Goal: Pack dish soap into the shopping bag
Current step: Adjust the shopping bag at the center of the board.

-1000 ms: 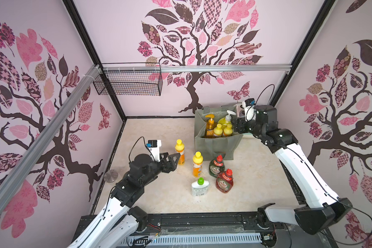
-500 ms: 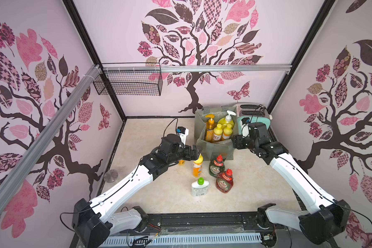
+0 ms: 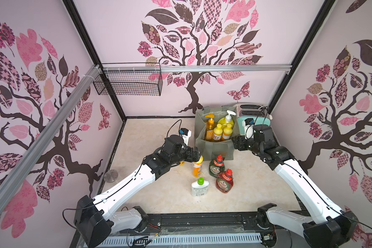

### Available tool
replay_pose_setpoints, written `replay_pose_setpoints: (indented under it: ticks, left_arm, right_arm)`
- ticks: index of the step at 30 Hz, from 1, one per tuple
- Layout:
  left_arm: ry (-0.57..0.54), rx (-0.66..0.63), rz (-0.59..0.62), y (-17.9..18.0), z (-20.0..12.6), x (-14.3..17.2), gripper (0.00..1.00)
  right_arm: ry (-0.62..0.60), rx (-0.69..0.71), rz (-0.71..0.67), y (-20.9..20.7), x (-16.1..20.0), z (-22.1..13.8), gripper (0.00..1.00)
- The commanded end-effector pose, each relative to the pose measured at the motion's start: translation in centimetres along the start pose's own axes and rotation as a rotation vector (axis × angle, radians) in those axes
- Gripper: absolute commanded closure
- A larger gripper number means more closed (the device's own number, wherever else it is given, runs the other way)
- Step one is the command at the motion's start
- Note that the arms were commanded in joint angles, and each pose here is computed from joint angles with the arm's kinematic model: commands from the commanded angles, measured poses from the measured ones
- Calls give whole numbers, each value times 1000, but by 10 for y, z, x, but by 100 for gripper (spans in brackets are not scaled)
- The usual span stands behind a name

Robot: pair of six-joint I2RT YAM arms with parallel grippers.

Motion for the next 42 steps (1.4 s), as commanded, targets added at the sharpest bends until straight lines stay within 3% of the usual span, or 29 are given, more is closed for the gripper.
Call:
replay_pose_setpoints:
  ticks: [1, 6, 11, 15, 20, 24, 28, 34, 39, 42]
  left_arm:
    - [-12, 33, 19, -8, -10, -2, 19]
    - [-64, 55, 28, -20, -39, -17, 19]
    - [-168, -4, 46, -15, -91, -29, 19]
    - [-220, -125, 37, 12, -129, -13, 19]
    - [-301, -252, -9, 53, -162, 24, 17]
    - [-301, -263, -33, 72, -156, 58, 17]
    - [-209, -249, -46, 83, -127, 92, 16]
    - [-141, -232, -79, 104, -84, 141, 16]
    - [-150, -197, -89, 107, -76, 153, 16]
    - [-148, -189, -62, 104, -77, 151, 17]
  right_arm:
    - [-88, -38, -6, 11, -33, -33, 28]
    - [-144, -136, -13, 28, -56, -62, 28]
    - [-68, -361, -22, 63, -48, -76, 29]
    - [-15, -617, -26, 97, -31, -102, 30]
    - [15, -724, -4, 108, -10, -119, 29]
    - [73, -730, -6, 111, 9, -112, 23]
    - [153, -733, -29, 124, 25, -103, 20]
    - [178, -668, -89, 139, 44, -93, 16]
    - [248, -567, -226, 163, 76, -73, 13]
    - [293, -561, -236, 171, 91, -58, 15]
Point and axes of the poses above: each gripper's point midway between its finger pads, its own z axis out along the fingers, its own y axis along the line the jaws close on, x = y × z, the point moved 2 cm from there along -z, back along the fingers, and after that the axes turned 2 degrees about z, right-handed, at the moved point
